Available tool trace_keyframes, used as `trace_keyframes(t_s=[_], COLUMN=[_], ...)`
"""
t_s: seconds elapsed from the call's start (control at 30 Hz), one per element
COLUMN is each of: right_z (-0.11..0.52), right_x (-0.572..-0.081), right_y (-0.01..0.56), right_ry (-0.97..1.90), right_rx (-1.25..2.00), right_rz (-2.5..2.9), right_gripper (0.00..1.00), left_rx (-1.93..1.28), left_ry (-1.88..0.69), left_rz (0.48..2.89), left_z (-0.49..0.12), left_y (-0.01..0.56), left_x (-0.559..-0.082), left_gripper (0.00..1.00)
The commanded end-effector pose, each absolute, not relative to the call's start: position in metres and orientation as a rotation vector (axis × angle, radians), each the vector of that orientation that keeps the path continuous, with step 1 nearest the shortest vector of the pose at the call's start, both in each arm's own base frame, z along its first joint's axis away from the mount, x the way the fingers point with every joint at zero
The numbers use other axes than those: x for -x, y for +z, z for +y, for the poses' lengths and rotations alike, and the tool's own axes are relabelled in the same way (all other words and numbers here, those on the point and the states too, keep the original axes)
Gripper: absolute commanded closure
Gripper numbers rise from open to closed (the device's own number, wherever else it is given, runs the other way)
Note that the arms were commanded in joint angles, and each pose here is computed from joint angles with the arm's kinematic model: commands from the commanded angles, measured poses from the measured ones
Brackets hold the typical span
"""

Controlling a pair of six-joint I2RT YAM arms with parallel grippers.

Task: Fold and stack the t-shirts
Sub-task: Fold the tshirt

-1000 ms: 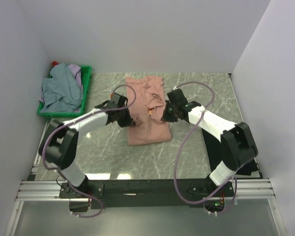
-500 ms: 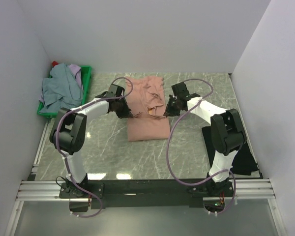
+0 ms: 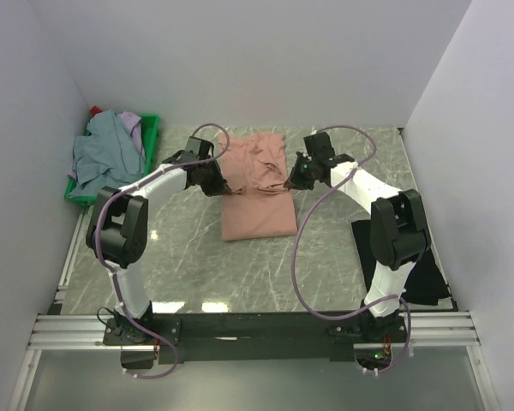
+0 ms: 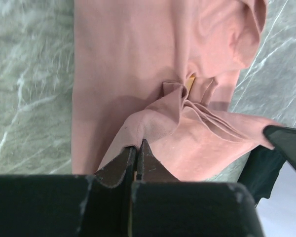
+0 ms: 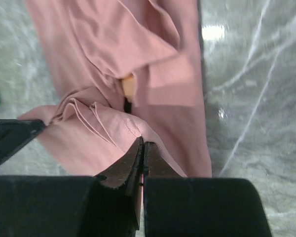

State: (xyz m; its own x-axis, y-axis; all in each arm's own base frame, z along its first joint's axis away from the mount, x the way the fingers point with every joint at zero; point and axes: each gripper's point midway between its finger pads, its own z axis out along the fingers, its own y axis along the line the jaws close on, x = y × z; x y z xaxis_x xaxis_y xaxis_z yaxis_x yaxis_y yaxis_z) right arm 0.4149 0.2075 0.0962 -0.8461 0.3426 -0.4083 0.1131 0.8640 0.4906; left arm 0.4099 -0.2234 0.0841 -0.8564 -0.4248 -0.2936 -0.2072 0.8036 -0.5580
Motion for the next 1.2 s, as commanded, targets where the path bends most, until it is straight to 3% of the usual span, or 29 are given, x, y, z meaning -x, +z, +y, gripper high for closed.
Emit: trace_keyframes(t_s=[0.0,0.1,0.17,0.2,0.27,0.3,0.33,0.37,0.5,0.63,0.67,0.8,0.9,1.07,1.17], right_z=[0.205,0.206,0.206,0.201,0.198,0.197,0.195,0.195,0.18,0.184,0.196,0.245,0.276,0.284,0.273], right_x=[-0.436,-0.443,-0.448,-0.451,-0.458,-0.46,-0.465,-0.467,-0.465,-0.437,-0.429,-0.403,-0.391,-0.393,-0.397], right_y=[0.12,0.112,0.109,0.101,0.101,0.102,0.105,0.109,0.13,0.14,0.143,0.149,0.136,0.102,0.077], right_ry=[0.665,0.66,0.65,0.634,0.632,0.629,0.628,0.628,0.538,0.577,0.607,0.762,0.922,0.946,0.941], right_rx=[-0.325,-0.33,-0.339,-0.357,-0.362,-0.348,-0.34,-0.33,-0.314,-0.293,-0.263,-0.189,-0.135,-0.118,-0.17], right_rz=[2.462,2.491,2.496,2.508,2.501,2.495,2.473,2.463,2.419,2.399,2.402,2.391,2.43,2.513,2.555], right_gripper=[1.0,1.0,0.93,0.79,0.66,0.61,0.52,0.49,0.47,0.49,0.49,0.55,0.59,0.61,0.62], left_rx=[0.433,0.436,0.451,0.451,0.461,0.459,0.468,0.465,0.456,0.421,0.41,0.33,0.339,0.392,0.434], left_ry=[-0.765,-0.746,-0.758,-0.762,-0.743,-0.755,-0.754,-0.752,-0.69,-0.79,-0.815,-0.981,-1.103,-1.101,-1.079], left_rz=[2.535,2.556,2.556,2.538,2.498,2.477,2.459,2.445,2.416,2.416,2.42,2.455,2.499,2.561,2.57], left_z=[-0.225,-0.224,-0.223,-0.221,-0.211,-0.209,-0.202,-0.199,-0.184,-0.197,-0.202,-0.25,-0.27,-0.269,-0.257], left_y=[0.099,0.089,0.086,0.089,0.099,0.104,0.108,0.115,0.13,0.142,0.142,0.137,0.121,0.083,0.068], left_x=[-0.427,-0.434,-0.439,-0.443,-0.451,-0.454,-0.458,-0.457,-0.447,-0.422,-0.413,-0.396,-0.4,-0.429,-0.451], left_gripper=[0.99,0.99,0.93,0.8,0.63,0.47,0.43,0.38,0.37,0.47,0.54,0.67,0.8,0.9,0.92])
